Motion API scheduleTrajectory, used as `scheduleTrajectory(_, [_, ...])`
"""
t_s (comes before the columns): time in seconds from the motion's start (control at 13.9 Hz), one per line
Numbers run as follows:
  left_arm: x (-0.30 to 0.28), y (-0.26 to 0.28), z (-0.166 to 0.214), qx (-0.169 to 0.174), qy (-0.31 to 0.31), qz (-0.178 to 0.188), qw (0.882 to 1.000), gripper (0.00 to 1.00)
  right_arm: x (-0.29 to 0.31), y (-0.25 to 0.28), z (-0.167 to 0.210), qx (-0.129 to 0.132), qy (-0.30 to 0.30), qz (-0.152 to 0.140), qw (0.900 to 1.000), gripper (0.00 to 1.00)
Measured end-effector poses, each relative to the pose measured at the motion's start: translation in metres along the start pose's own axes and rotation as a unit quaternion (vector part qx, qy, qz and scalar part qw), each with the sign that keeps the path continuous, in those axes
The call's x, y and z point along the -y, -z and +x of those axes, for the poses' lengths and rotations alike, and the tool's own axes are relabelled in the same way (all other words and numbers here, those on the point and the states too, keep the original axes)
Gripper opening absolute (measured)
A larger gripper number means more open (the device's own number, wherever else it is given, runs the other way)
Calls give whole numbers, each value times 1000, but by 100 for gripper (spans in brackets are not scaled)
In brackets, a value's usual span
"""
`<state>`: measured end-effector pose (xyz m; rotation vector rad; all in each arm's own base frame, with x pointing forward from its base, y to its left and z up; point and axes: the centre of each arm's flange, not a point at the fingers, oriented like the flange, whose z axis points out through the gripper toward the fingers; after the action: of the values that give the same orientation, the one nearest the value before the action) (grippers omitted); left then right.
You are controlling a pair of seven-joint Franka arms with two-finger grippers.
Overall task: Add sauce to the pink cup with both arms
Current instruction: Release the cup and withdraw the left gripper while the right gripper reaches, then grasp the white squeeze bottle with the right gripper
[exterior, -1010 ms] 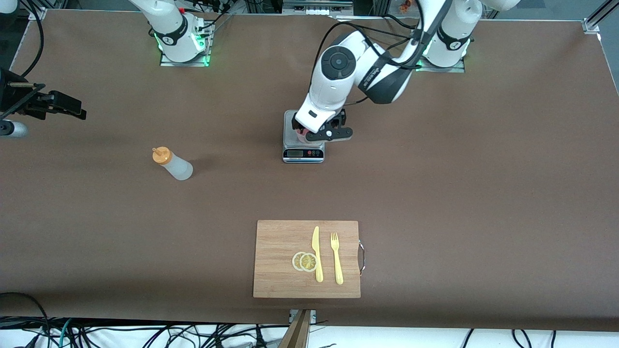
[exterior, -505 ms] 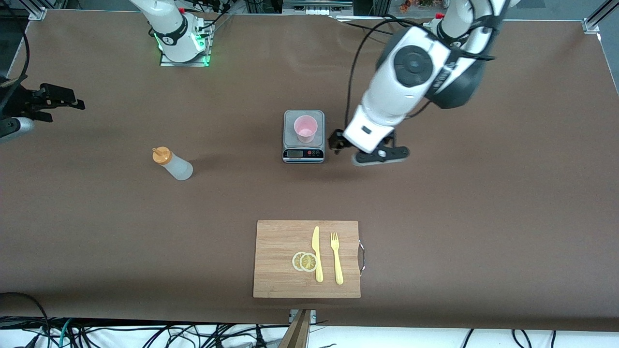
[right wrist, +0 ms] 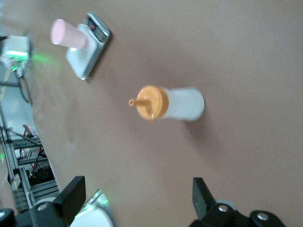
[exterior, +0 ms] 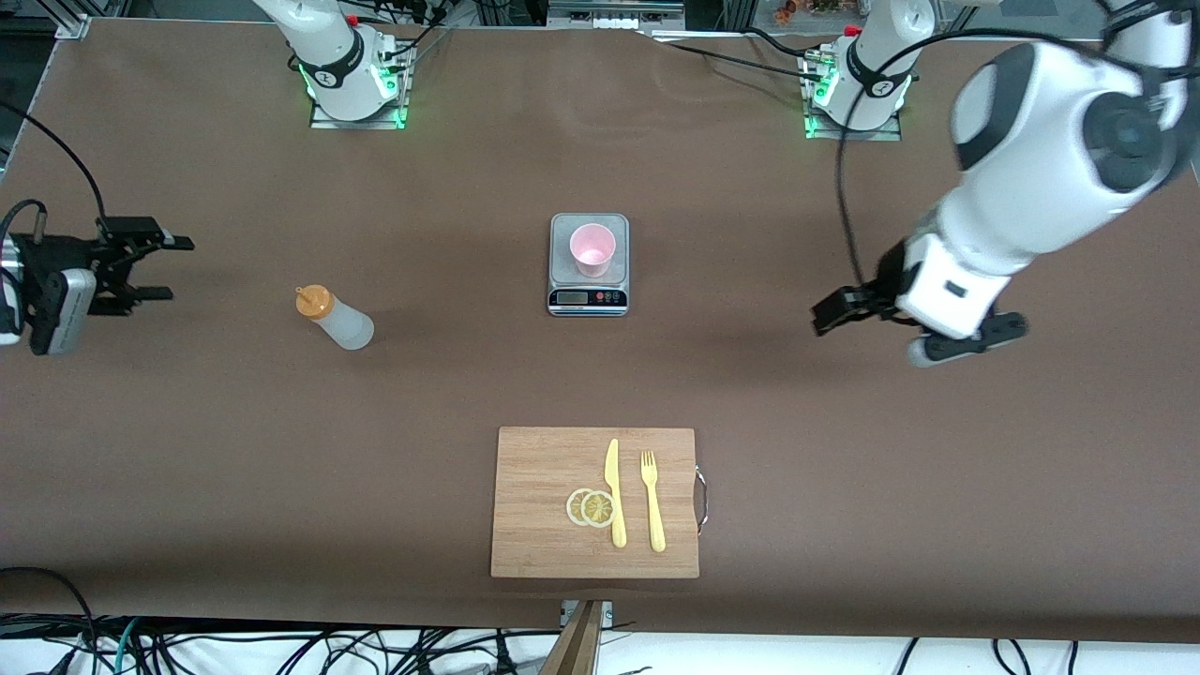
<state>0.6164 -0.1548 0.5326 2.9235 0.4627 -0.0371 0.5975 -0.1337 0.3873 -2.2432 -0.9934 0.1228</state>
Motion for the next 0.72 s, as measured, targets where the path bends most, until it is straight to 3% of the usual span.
scheduleTrajectory(0.14, [31,32,13,4,-2,1,1000,100,-32,-27,-5,-36,87,29,995,100])
scheduleTrajectory(0.29, [66,58,25,10,-17,3,1000,100,-49,-44,-3,-65,177,33,981,100])
scheduleTrajectory(0.5, [107,81,37,11,-60,8,998,100,-64,-69,2,-105,303,44,946,99])
scheduleTrajectory(0.72, [123,84,37,19,-107,40,993,100,-95,-119,-4,-153,388,66,906,99])
